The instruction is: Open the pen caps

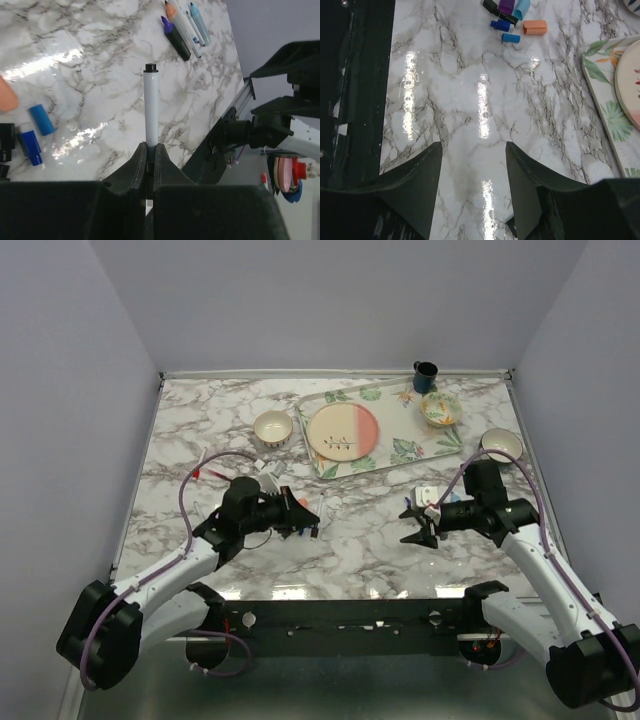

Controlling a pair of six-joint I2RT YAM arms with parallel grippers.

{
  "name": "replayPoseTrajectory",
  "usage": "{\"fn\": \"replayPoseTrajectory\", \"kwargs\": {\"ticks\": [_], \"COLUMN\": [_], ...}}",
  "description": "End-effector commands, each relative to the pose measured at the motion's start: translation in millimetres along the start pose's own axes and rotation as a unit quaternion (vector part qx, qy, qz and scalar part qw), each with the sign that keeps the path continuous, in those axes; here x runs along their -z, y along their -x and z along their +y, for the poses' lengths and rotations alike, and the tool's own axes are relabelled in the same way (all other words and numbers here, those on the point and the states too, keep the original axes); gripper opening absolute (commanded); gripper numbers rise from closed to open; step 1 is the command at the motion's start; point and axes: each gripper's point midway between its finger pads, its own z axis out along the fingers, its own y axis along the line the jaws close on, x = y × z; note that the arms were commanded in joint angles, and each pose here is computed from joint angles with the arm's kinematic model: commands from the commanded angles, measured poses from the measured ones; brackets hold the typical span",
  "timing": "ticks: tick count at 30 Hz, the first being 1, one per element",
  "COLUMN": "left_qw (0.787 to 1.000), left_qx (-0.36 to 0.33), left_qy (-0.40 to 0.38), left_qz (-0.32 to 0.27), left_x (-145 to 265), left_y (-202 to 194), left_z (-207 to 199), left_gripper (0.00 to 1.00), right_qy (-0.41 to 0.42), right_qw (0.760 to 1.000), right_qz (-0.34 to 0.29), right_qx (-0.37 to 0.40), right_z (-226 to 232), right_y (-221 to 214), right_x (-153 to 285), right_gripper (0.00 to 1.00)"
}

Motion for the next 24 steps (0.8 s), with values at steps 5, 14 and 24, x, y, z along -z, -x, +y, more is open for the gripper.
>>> {"fn": "replayPoseTrajectory", "kwargs": {"ticks": [5, 14, 24], "left_qw": [0.993, 0.981, 0.966], "left_qx": [-0.032, -0.054, -0.07], "left_qy": [-0.076, -0.111, -0.137], "left_qz": [0.082, 0.152, 0.208], "left_x": [-9.8, -31.5, -51.8], "left_y": [-48.8, -86.3, -116.6], "left_z": [-38.6, -60.0, -79.1], "left_gripper": [0.0, 0.0, 0.0], "right_qy": [0.052, 0.057, 0.063], "right_qw": [0.998, 0.997, 0.996], "right_qz": [-0.03, -0.033, -0.034], "right_qx": [0.036, 0.045, 0.055], "right_z": [27.3, 30.6, 33.3], "right_y": [-6.5, -7.6, -8.8], "right_x": [-6.2, -7.0, -7.0], "right_gripper": [0.68, 0.7, 0.7]}}
